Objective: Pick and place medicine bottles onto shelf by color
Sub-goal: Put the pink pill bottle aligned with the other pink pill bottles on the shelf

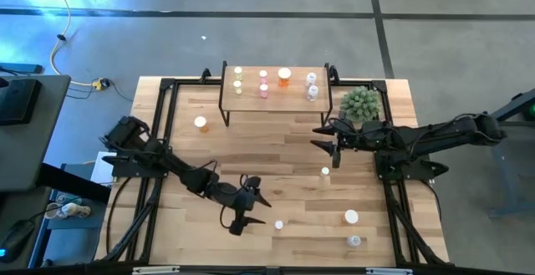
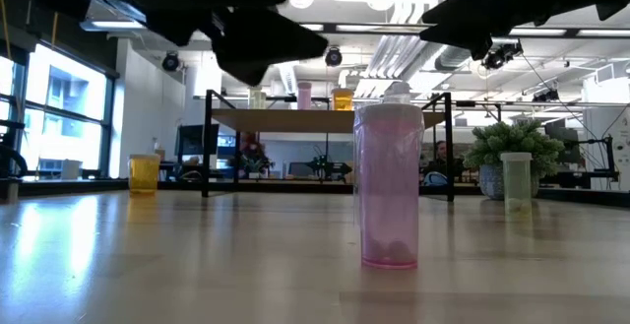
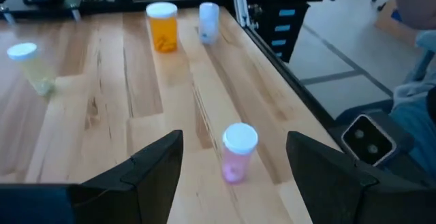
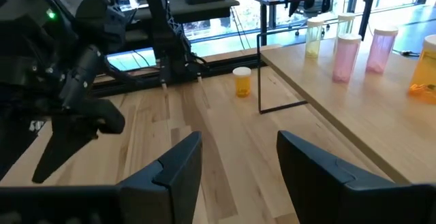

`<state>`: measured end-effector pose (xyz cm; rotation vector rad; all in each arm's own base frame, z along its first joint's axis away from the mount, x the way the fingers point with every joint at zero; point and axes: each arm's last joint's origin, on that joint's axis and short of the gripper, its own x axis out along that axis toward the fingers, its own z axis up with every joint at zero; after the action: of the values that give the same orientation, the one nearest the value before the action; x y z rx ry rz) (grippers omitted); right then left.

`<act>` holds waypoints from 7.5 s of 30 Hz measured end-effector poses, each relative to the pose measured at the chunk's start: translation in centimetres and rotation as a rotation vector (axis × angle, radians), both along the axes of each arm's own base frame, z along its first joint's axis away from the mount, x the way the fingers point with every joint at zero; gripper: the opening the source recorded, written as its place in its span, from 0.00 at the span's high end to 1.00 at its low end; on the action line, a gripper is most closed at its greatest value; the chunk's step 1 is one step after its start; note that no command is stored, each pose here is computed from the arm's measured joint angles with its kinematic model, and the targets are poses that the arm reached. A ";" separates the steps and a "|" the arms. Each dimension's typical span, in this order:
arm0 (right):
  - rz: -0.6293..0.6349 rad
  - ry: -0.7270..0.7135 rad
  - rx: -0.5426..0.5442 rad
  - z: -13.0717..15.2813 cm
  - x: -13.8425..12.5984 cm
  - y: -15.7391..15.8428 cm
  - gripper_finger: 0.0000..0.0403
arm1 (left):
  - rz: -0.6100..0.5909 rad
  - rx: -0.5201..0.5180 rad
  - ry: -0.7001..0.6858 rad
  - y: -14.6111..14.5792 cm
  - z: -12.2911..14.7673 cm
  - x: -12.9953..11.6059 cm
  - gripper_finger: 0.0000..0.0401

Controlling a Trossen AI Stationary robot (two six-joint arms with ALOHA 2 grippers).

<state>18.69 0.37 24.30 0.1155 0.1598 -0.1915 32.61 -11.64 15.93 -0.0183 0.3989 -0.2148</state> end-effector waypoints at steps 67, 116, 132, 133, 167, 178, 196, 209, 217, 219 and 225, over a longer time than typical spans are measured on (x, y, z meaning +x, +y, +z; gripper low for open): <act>-0.001 0.060 -0.006 -0.6 -0.1 0.0 0.55 | -0.056 -0.021 0.092 -1.2 -5.2 6.2 0.51; -0.001 0.089 -0.009 -0.8 -0.2 0.0 0.55 | 0.406 0.137 0.002 7.6 7.4 3.4 0.71; 0.001 0.090 -0.016 -0.8 -0.2 0.0 0.55 | 0.935 0.102 0.047 17.3 8.5 1.5 0.71; 0.001 0.090 -0.016 -0.8 -0.2 0.0 0.55 | 0.955 0.107 0.048 17.8 8.5 1.4 0.71; 0.006 0.093 -0.038 -0.8 -0.2 0.0 0.55 | 1.132 0.023 0.043 24.9 8.5 -0.6 0.71; 0.006 0.093 -0.037 -0.8 -0.2 0.0 0.55 | 1.141 0.005 0.047 24.9 8.4 -0.7 0.71; 0.006 0.093 -0.037 -0.8 -0.2 0.0 0.55 | 1.140 0.028 0.059 24.9 8.3 -0.7 0.60; 0.006 0.092 -0.037 -0.8 -0.2 0.0 0.55 | 1.134 0.041 0.010 25.0 8.8 -0.5 0.53; 0.006 0.093 -0.037 -0.8 -0.2 0.0 0.55 | 1.138 0.030 0.006 25.0 8.8 -0.5 0.48; 0.006 0.093 -0.037 -0.8 -0.2 0.0 0.55 | 1.137 0.021 0.003 25.0 8.8 -0.4 0.48; 0.006 0.093 -0.037 -0.8 -0.2 0.0 0.55 | 1.127 0.014 0.003 25.0 8.8 -0.4 0.49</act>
<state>18.52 0.34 23.48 0.0692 0.2486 -0.1943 32.19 13.34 24.75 -0.2225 0.3429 0.8995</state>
